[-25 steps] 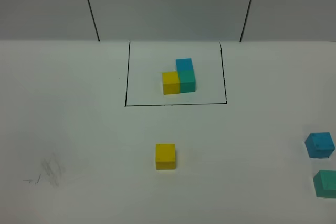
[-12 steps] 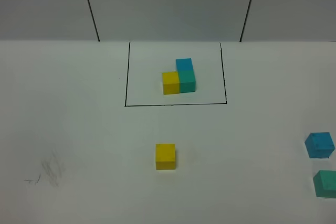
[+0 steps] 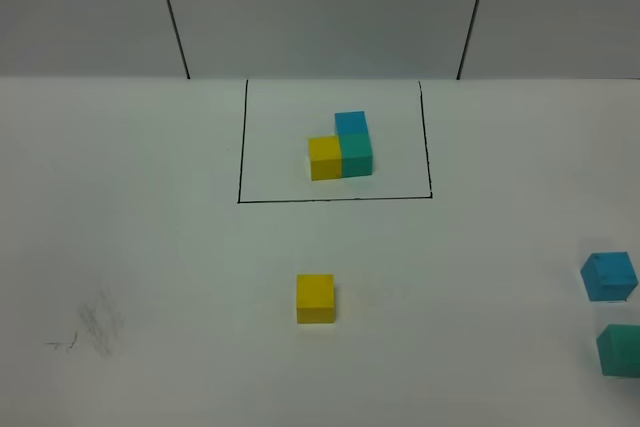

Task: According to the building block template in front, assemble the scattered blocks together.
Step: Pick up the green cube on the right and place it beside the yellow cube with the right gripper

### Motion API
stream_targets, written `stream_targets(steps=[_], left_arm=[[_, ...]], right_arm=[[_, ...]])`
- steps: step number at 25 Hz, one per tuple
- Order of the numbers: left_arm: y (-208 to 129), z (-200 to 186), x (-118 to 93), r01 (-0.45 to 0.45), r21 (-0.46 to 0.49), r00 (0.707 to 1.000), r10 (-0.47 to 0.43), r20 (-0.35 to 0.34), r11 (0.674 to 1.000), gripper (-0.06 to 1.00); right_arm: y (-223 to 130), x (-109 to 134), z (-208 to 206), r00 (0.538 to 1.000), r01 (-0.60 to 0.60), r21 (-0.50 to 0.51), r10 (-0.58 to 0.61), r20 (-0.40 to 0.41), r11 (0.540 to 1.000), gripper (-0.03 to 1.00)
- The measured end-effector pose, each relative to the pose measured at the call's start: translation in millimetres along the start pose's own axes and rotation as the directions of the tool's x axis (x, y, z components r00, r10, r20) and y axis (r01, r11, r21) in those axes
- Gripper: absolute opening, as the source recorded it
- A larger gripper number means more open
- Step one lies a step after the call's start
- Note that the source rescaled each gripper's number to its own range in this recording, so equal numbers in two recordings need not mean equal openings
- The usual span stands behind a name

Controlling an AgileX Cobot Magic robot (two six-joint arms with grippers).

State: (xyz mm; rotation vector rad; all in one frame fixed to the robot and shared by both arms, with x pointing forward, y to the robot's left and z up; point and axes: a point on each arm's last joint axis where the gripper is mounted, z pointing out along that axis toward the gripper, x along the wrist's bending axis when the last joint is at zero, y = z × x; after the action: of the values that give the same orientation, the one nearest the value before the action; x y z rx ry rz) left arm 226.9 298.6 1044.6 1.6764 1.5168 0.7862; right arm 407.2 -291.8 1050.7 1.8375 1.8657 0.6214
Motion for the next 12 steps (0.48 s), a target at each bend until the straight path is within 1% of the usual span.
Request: stream_targets(steps=[1,4,9,12], left_arm=[[0,0,0,0.0,0.0,1.0,0.0,0.0,1.0,0.76],[0,0,0,0.0,0.0,1.0,0.0,0.001,1.0,0.76],[0,0,0,0.0,0.0,1.0,0.0,0.001,1.0,0.76],[0,0,0,0.0,0.0,1.0,0.0,0.001,1.0,0.76]], right_arm=[[4,0,12,1.0,-0.005,0.032,0.005,0.002,0.999,0.87],[11,1,36,1.0,-0.021,0.085,0.02,0.006,0.996,0.87],[9,2,73,1.0,-0.019,0.212,0.016,0.013,0.977,0.86],[6,2,87,1.0,-0.022,0.263,0.018,0.018,0.964,0.86]])
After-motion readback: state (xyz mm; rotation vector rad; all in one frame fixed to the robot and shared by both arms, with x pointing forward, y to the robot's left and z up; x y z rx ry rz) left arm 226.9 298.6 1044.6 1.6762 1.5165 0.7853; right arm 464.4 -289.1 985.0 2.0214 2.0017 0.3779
